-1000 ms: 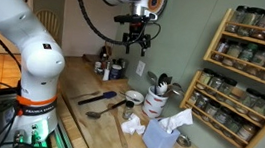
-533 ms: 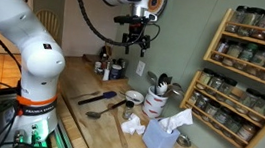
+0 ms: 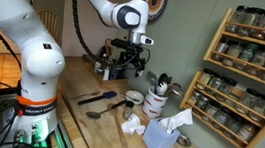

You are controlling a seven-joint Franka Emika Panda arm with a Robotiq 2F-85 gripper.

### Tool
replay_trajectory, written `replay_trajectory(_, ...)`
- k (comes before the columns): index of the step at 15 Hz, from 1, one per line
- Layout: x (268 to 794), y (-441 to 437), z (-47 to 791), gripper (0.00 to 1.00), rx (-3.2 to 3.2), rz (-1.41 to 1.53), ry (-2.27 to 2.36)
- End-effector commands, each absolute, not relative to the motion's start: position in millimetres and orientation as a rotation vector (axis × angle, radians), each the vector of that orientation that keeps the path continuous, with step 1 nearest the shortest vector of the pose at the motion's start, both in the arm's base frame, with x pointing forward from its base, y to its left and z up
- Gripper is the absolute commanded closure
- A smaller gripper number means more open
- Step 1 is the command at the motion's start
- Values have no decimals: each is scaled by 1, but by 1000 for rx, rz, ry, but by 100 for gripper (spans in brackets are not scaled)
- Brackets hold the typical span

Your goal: Remove the lid from the glass jar on the table

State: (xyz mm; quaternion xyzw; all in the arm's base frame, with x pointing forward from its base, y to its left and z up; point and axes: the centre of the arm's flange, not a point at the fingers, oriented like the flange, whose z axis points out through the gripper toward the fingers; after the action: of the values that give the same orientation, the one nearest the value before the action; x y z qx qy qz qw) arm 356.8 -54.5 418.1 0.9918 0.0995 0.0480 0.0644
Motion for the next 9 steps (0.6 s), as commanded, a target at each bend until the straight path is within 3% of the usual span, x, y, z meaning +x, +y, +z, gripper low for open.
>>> replay_trajectory(1,346,-63,368,0,2977,267,259)
replay_trajectory(9,359,-87,314,0,3065,276,149)
